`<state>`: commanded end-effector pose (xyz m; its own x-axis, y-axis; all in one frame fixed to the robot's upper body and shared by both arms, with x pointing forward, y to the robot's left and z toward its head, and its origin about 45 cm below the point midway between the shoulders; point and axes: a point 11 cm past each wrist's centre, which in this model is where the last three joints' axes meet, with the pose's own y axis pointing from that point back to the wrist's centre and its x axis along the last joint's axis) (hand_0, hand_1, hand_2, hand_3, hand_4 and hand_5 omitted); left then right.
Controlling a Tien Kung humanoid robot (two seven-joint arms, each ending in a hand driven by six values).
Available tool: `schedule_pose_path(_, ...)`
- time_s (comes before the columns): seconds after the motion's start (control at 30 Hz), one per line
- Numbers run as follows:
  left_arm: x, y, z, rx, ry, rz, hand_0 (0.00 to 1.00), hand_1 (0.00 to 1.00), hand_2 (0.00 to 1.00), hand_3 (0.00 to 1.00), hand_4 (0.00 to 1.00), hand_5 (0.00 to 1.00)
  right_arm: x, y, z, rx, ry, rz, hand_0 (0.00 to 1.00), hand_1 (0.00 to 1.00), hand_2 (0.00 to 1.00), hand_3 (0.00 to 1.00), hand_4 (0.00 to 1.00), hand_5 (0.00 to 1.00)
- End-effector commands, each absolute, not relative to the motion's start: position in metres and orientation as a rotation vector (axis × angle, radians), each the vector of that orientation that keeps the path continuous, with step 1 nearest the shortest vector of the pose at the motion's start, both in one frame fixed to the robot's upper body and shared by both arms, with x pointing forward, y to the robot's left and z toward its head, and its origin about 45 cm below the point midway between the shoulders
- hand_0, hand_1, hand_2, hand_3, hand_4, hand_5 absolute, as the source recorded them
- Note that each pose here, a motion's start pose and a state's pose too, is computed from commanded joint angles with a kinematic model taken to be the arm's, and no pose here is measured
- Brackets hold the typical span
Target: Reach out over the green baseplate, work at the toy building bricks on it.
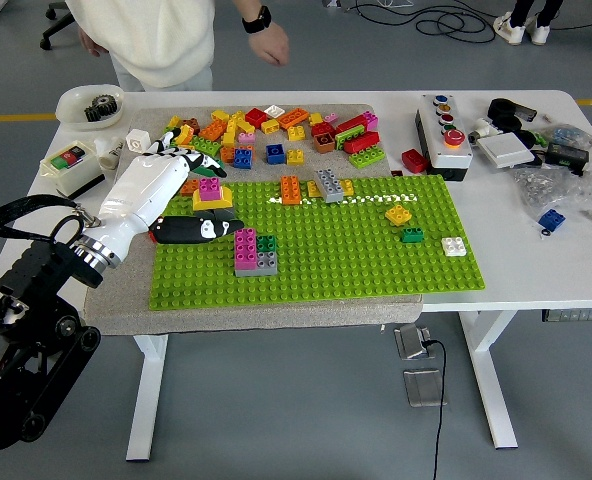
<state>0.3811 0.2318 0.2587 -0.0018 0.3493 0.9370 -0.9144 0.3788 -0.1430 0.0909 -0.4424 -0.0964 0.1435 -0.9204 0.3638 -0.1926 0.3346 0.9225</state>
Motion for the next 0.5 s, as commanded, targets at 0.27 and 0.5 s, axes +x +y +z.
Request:
schedule_pose_path(0.27, 0.3781, 0.2314, 0.2540, 0.624, -1.156, 1.090, 0.976, 0.765, 0.730, 0.669, 0.998, 0.621, 0.0880, -0.4414, -0.0974, 1.126, -1.348, -0.738, 0.750, 0.637, 0.679, 0.645, 0.865, 0.563)
schedule_pose_path(0.5, 0.3761, 0.2318, 0.2540, 0.618, -1.150, 1.088, 0.964, 0.760, 0.727, 0.668, 0.998, 0.613, 0.0854, -0.4431, -0.0973, 1.115, -1.361, -0.747, 0.750, 0.637, 0.679, 0.645, 0.865, 0.563)
